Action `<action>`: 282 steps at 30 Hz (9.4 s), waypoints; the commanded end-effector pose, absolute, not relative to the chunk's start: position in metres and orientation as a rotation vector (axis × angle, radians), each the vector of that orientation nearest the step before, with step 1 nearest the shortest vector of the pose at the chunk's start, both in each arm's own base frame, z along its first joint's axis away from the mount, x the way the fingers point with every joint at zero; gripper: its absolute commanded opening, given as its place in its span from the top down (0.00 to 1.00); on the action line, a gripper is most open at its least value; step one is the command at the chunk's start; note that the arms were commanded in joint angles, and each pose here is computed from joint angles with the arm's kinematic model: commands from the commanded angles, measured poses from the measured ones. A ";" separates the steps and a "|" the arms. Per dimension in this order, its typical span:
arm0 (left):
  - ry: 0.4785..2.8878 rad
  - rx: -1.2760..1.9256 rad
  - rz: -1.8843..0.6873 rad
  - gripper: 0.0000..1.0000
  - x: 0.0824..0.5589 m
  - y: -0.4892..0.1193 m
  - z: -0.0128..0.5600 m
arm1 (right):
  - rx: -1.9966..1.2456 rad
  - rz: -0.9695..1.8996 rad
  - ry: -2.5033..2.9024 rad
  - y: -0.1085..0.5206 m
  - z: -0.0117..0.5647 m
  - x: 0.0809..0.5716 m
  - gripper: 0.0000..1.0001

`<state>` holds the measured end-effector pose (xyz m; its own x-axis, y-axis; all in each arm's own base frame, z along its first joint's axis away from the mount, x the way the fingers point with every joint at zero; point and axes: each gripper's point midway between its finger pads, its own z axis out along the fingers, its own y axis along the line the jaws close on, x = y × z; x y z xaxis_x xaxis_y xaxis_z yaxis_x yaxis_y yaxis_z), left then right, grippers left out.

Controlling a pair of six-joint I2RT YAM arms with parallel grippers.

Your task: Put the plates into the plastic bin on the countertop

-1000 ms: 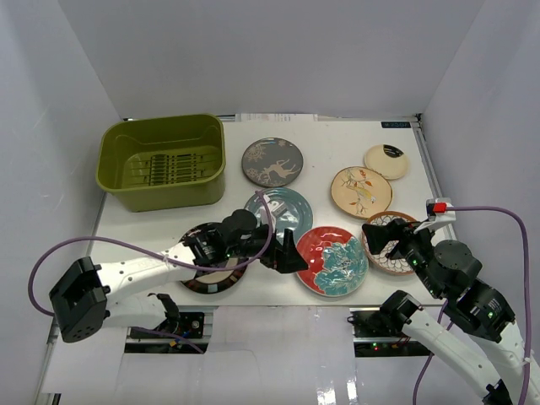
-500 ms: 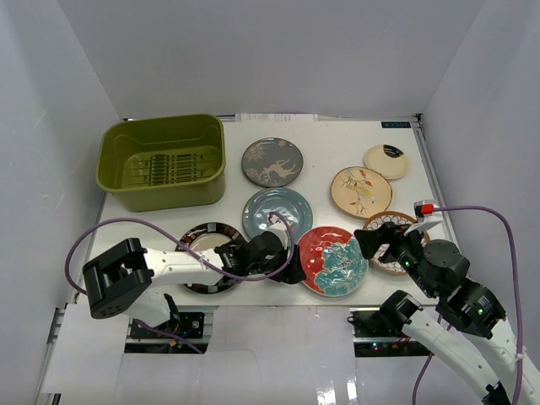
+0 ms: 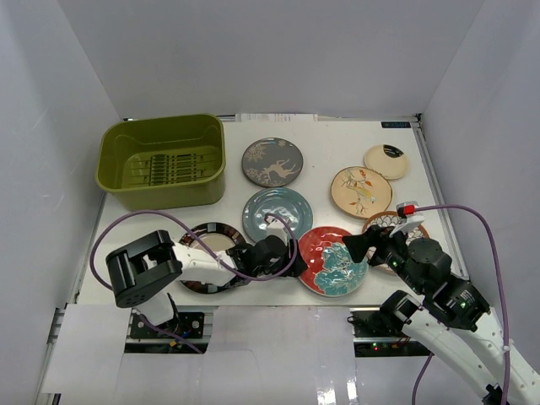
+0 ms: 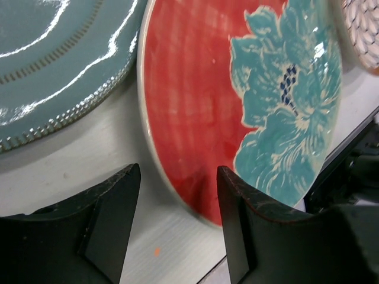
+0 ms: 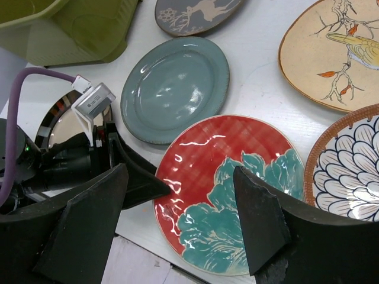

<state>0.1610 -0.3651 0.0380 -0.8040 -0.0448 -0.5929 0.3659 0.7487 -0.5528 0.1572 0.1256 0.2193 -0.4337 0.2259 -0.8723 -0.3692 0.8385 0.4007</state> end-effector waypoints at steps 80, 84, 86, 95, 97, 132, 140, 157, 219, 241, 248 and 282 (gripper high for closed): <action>1.477 -0.730 -0.820 1.00 0.437 0.063 0.365 | -0.389 1.022 1.972 0.229 0.206 0.164 0.19; 1.513 -0.740 -0.739 1.00 0.450 0.077 0.338 | -0.298 1.175 1.978 0.248 0.194 0.157 0.18; 1.531 -0.745 -0.710 1.00 0.455 0.082 0.328 | -0.261 1.214 1.956 0.255 0.193 0.156 0.17; 1.632 -0.709 -0.611 1.00 0.479 0.093 0.277 | -0.326 1.169 1.976 0.322 0.185 0.137 0.15; 1.676 -0.703 -0.561 0.93 0.478 0.095 0.265 | -0.306 1.155 1.990 0.333 0.178 0.136 0.13; 1.618 -0.169 -0.966 0.02 0.249 -0.092 0.375 | 0.428 1.308 2.222 0.428 0.035 0.146 0.45; 1.708 0.104 -1.154 0.02 0.183 -0.144 0.343 | 0.453 1.337 2.198 0.436 0.033 0.149 0.85; 1.315 0.297 -0.975 0.02 0.114 -0.138 0.525 | 0.045 1.253 1.602 0.386 0.322 0.186 0.92; 2.001 -0.292 -1.035 0.08 0.195 -0.127 0.267 | -0.069 0.827 1.698 0.421 0.348 0.373 0.05; 2.228 -0.555 -0.834 0.20 0.239 -0.190 0.083 | 0.514 0.340 1.847 0.043 0.194 0.186 0.53; 2.198 -0.585 -0.830 0.20 0.268 -0.204 0.065 | 0.546 0.368 1.839 0.040 0.197 0.180 0.52; 2.044 -0.587 -1.096 1.00 0.251 -0.227 0.044 | 0.575 -0.067 2.013 0.041 0.230 0.241 0.08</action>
